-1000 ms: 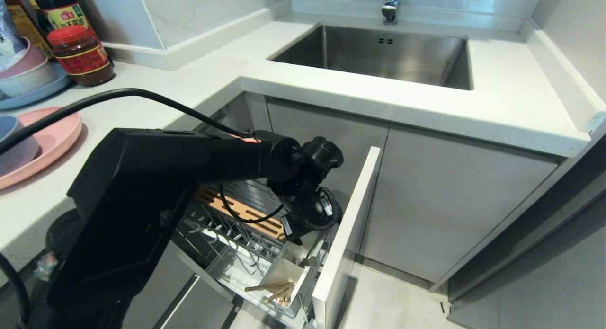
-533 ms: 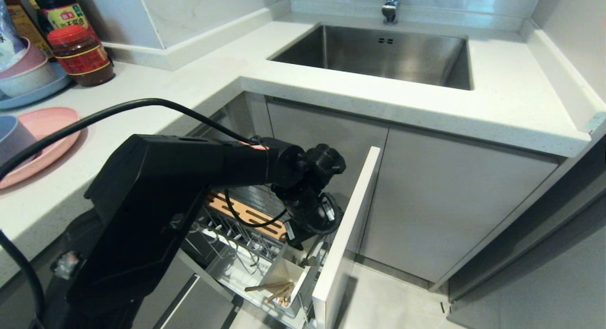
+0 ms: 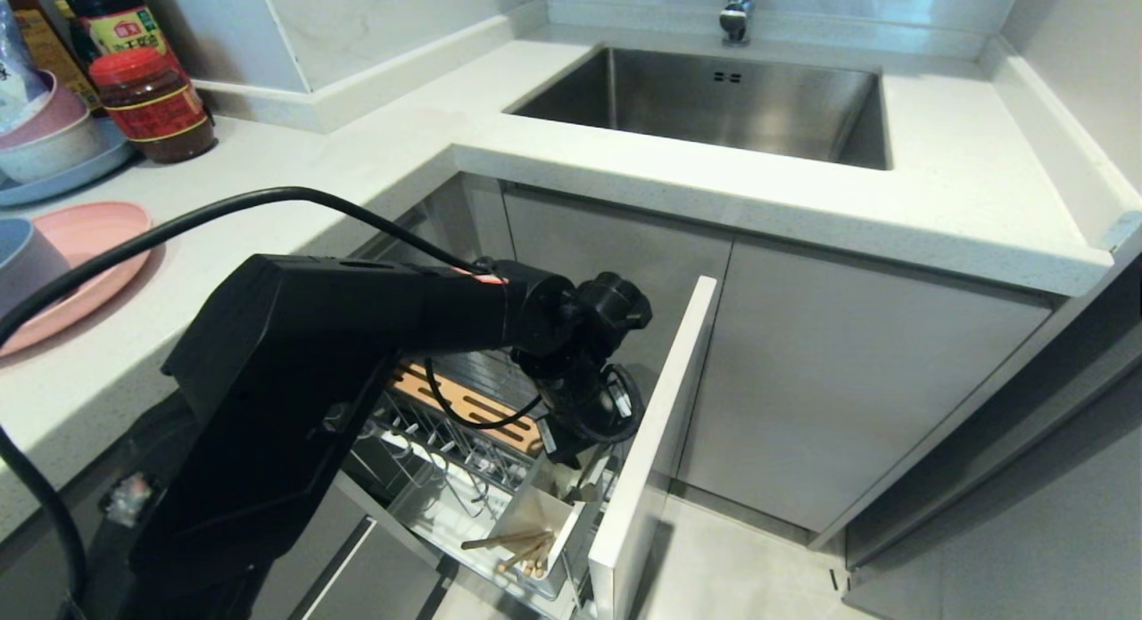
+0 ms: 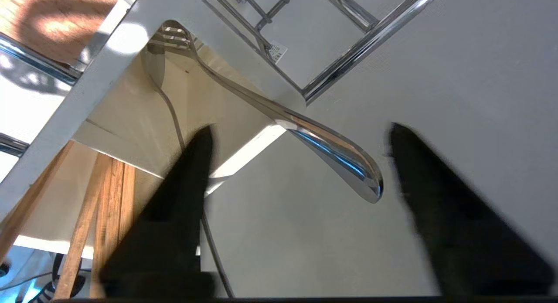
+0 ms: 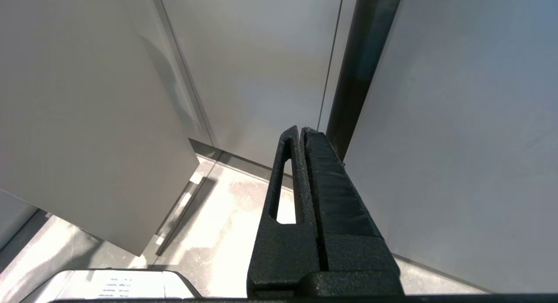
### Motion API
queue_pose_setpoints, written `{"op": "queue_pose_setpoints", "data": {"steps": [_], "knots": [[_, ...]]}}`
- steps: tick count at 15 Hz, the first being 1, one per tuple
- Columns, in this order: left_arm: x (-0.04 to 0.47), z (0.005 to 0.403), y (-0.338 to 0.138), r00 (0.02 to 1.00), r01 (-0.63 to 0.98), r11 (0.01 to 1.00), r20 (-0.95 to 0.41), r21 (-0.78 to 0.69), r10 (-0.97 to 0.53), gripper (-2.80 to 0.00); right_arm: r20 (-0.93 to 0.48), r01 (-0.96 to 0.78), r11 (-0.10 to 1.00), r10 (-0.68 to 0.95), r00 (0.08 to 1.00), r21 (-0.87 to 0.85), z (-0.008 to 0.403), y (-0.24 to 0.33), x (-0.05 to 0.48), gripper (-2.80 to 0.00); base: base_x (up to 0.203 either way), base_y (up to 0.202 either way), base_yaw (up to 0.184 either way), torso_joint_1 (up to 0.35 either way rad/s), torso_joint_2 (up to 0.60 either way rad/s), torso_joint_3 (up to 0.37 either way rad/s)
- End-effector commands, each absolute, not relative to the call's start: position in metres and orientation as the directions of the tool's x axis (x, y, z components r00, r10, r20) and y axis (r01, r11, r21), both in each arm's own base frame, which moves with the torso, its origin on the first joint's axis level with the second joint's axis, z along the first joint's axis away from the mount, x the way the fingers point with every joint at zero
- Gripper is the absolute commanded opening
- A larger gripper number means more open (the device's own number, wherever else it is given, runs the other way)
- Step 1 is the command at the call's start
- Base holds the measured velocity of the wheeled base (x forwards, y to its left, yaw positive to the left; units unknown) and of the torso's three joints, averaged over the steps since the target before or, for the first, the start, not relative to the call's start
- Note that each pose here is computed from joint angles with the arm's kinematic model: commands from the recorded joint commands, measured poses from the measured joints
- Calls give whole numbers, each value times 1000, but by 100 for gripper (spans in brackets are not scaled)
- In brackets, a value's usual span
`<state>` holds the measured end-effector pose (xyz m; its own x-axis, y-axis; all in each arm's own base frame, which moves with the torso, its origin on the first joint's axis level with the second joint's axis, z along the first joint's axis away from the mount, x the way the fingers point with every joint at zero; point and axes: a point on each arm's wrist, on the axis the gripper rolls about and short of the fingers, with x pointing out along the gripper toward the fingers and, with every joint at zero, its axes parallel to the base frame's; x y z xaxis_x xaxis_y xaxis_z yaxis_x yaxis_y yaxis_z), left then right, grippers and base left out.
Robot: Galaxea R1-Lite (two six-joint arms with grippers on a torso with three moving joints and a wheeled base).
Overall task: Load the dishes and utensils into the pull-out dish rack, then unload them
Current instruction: Take the fork out of the cupboard
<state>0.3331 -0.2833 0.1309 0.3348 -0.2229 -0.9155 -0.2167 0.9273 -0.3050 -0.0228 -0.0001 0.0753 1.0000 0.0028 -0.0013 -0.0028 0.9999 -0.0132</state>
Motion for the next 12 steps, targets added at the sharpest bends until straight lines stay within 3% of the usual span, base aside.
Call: {"op": "queue_pose_setpoints", "data": {"steps": [1,12], "knots": [[332,133,-283,335,-221,926,-916,-306,-222,-280,-2,-3,1000,3,1000,-14,75,0,-23,-280,0,0,0,0,0,0],[331,138,-282,341,-215,925,-911,-314,-230,-280,-2,-3,1000,3,1000,-14,75,0,-23,-280,0,0,0,0,0,0]]}}
